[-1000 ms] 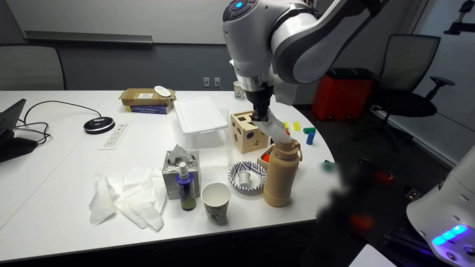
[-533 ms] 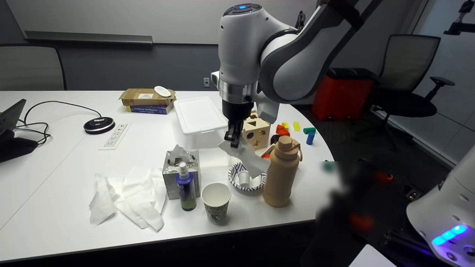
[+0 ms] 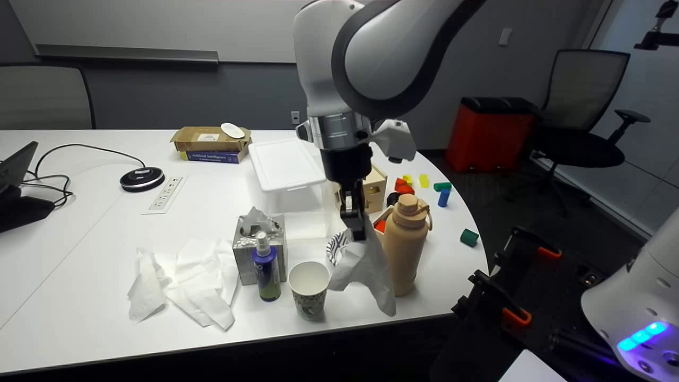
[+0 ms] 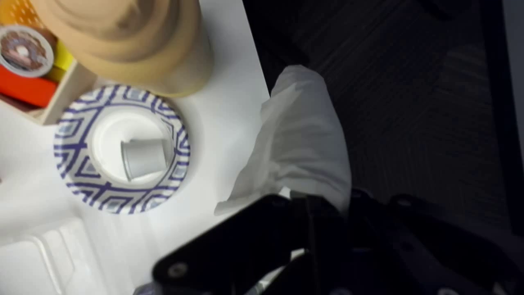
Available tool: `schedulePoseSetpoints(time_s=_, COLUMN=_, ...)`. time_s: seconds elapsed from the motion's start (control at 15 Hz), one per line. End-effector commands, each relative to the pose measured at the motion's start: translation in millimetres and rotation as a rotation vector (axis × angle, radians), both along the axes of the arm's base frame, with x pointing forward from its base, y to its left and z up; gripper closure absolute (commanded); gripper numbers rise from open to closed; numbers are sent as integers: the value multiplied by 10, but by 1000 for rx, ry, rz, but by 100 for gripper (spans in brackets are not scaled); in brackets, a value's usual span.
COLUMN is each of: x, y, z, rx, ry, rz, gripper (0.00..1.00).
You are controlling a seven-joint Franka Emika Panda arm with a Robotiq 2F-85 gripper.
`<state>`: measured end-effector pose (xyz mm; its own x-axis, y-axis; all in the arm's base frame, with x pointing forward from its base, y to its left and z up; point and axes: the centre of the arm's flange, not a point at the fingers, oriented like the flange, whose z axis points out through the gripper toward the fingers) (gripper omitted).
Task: Move the beige bottle to the left then use the white napkin to wipe the top of the bottle.
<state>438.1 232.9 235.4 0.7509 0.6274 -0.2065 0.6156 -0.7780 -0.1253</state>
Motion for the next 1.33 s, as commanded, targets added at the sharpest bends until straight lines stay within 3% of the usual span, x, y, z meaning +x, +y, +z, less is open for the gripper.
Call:
schedulePoseSetpoints(time_s=0.0, x=-54, y=-240, z=447, rx=-151, ry=81, rz=-21, gripper=100)
schedulePoseSetpoints(time_s=0.4, x=-125, y=-599, z=702, rx=-345, ry=244, rz=-62, gripper=100)
schedulePoseSetpoints(time_s=0.73, x=-129, y=-771, z=743, rx=-512, ry=259, rz=-116, gripper=100)
schedulePoseSetpoints(time_s=1.07, x=-27, y=-602, z=834, rx=-644, ry=-14, rz=-86, gripper=100)
schedulePoseSetpoints(time_s=1.2, x=1, y=-487, z=894, rx=-645, ry=-125, rz=-78, gripper=100)
schedulePoseSetpoints(time_s=1.27, x=11, y=-417, z=927, rx=-608, ry=-179, rz=-79, gripper=100)
